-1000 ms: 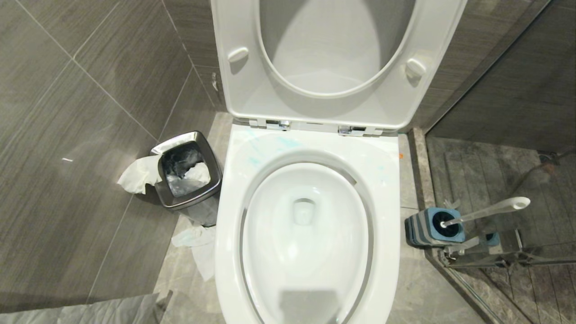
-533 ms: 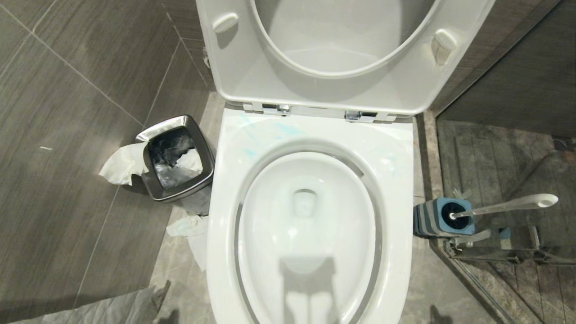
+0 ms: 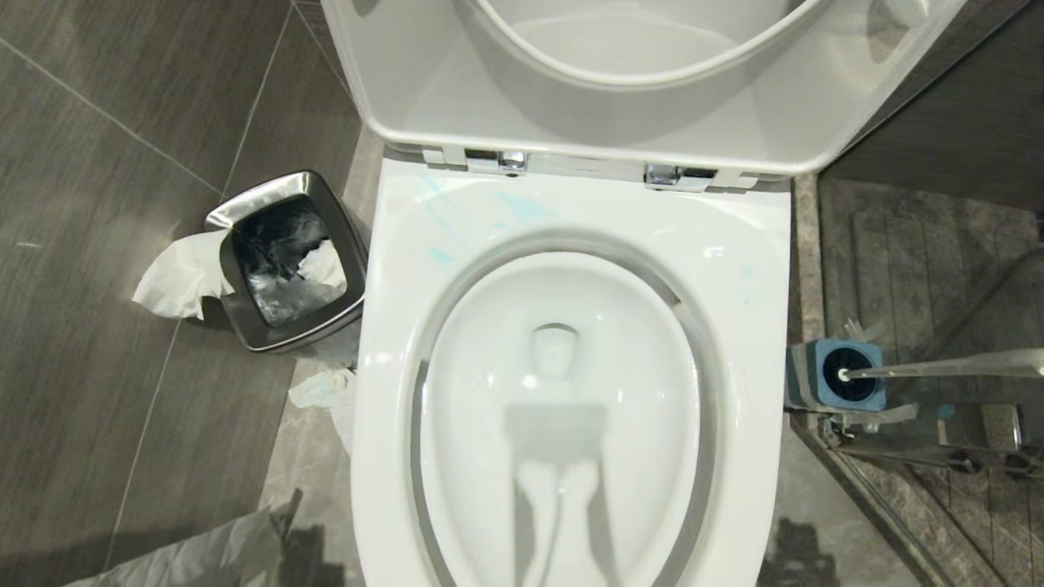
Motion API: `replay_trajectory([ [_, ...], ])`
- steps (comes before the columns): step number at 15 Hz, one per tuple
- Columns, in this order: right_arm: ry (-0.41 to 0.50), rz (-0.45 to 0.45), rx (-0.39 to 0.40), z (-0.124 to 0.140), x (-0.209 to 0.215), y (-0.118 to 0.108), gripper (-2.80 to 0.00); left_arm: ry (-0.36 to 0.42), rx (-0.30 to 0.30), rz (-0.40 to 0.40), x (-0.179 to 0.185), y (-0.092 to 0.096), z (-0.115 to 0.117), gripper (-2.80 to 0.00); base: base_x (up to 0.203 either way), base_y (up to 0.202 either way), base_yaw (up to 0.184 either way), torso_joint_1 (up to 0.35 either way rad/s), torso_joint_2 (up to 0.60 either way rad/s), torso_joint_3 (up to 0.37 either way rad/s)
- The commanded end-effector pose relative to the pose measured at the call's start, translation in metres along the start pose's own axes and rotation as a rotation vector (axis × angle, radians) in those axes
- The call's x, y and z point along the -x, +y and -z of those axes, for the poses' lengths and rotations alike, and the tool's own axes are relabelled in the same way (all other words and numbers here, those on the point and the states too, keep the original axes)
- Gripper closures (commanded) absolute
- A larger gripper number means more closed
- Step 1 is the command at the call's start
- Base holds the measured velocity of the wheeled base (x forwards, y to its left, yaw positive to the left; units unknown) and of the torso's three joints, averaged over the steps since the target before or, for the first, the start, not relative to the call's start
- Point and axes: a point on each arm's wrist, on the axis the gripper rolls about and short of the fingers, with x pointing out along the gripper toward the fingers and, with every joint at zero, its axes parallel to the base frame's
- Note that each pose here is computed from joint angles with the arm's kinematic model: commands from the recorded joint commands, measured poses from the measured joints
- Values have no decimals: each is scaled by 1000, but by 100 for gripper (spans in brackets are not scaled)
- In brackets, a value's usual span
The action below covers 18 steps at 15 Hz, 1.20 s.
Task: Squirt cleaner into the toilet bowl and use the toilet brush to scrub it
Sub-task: Pour in the cleaning agent
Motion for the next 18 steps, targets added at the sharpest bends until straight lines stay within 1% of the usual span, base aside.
replay_trajectory([
  [1,-2,0,-1,0,0,0,0,3,-1,-1,0,0,0,0,0,0,0,9,-1,-204],
  [5,30,3,0,0,1,0,0,3,0,-1,0,0,0,0,0,0,0,5,6,-199],
  [9,32,1,0,0,1,0,0,3,2,-1,0,0,0,0,0,0,0,6,2,-168],
  [11,60,4,1,0,0,0,0,2,2,-1,0,0,0,0,0,0,0,0,0,-46],
  [12,91,6,1,-1,-1,0,0,2,2,-1,0,0,0,0,0,0,0,0,0,0],
  [14,175,11,2,-3,-4,0,0,2,12,-2,0,0,0,0,0,0,0,0,0,0],
  [15,259,15,4,-4,-3,0,0,2,14,-2,0,0,0,0,0,0,0,0,0,0],
  [16,364,21,5,-5,1,0,0,2,14,-2,0,0,0,0,0,0,0,0,0,0],
  [18,548,20,3,-20,2,1,0,2,14,-2,0,0,0,0,0,0,0,0,0,0],
])
